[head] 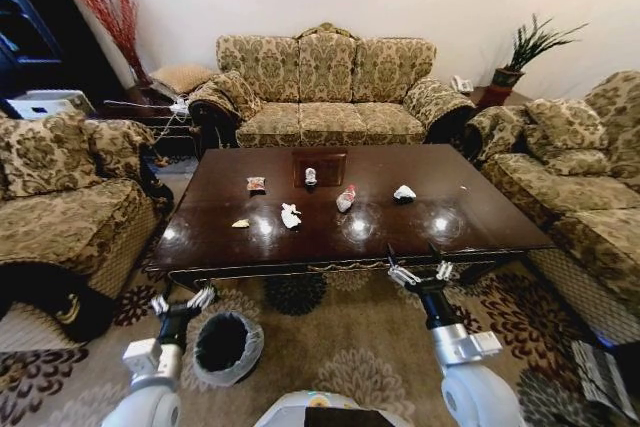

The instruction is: Move to the front of the table and place the trash on the table into the trash bin.

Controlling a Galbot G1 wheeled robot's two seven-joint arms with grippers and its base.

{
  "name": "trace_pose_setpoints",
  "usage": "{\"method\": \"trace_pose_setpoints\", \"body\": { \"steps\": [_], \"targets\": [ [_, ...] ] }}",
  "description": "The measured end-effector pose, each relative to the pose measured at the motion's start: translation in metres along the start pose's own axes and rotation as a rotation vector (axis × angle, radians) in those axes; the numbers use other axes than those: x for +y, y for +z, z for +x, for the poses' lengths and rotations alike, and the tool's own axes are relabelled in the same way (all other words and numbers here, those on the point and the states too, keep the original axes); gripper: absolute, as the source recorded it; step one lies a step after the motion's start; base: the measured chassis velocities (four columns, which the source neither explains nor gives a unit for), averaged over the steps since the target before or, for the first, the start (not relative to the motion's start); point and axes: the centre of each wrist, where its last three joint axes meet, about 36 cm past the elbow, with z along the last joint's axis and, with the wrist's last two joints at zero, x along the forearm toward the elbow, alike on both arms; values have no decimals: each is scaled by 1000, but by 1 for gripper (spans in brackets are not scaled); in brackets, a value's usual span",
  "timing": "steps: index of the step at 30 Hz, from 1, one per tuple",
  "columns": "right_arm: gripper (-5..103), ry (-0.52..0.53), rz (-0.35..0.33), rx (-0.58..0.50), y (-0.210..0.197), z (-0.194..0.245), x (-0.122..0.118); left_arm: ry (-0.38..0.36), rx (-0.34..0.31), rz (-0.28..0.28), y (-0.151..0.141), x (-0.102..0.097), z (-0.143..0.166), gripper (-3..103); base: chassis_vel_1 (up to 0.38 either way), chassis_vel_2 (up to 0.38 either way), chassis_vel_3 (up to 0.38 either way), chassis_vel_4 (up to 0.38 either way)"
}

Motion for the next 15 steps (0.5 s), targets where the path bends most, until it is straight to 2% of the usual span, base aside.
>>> {"method": "trace_pose_setpoints", "body": {
  "steps": [2, 4, 6, 7, 10, 11, 15],
  "targets": [
    [100, 11, -9, -1, 1, -1, -1, -12, 78, -34, 27, 13, -6, 87, -59, -75, 8, 26],
    [100, 12, -11, 0, 1, -2, -1, -11, 94, -41, 32, 16, -8, 88, -58, -75, 34, 17],
    [100, 1, -27, 12, 5, -5, -2, 17, 164, -72, 59, 26, -18, 89, 0, 0, 0, 0],
    [100, 1, -27, 12, 5, -5, -2, 17, 164, -72, 59, 26, -18, 89, 0, 0, 0, 0],
    [100, -4, -41, 10, 13, -14, -1, 30, 238, -95, 98, 40, -41, 90, 0, 0, 0, 0],
    [100, -4, -41, 10, 13, -14, -1, 30, 238, -95, 98, 40, -41, 90, 0, 0, 0, 0],
    [100, -14, -52, 36, 25, -25, -6, 24, 297, -95, 130, 51, -53, 92, 0, 0, 0, 0]
  ]
}}
